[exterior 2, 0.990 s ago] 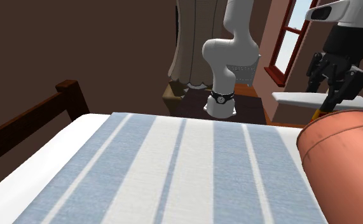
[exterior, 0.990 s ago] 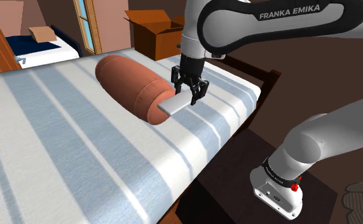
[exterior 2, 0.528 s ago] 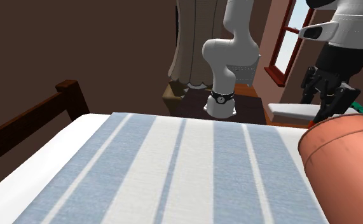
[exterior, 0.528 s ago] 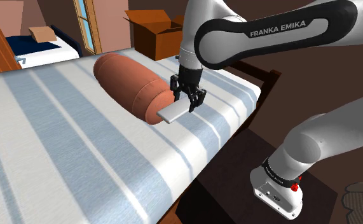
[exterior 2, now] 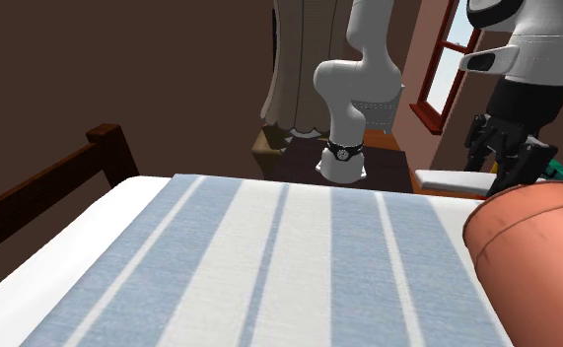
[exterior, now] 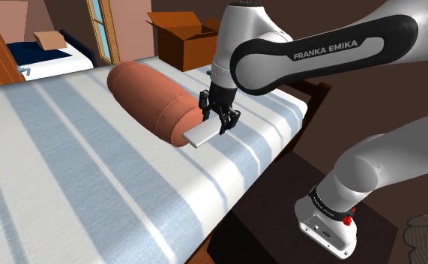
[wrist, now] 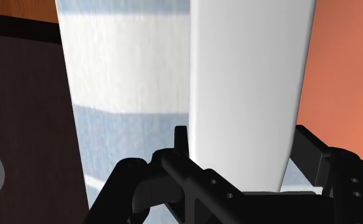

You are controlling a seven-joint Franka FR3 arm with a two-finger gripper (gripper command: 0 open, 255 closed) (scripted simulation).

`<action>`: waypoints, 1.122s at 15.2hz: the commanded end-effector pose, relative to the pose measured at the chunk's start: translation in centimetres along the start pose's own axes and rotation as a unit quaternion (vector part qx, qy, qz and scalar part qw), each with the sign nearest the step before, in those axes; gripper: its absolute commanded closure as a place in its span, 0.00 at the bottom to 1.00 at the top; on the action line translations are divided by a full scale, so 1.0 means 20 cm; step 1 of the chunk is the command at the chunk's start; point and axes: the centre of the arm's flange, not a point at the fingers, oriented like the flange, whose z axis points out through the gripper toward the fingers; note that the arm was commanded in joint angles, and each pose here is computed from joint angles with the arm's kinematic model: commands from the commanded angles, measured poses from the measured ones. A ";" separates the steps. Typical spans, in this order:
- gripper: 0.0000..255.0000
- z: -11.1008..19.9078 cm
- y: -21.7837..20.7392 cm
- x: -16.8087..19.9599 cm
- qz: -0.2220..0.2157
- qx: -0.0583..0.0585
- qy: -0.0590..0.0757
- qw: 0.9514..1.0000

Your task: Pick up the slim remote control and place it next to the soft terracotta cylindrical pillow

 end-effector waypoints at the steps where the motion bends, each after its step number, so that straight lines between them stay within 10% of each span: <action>1: 1.00 0.21 0.01 0.01 0.001 -0.038 -0.006 0.999; 17: 1.00 0.48 0.02 0.01 0.001 -0.038 -0.006 0.999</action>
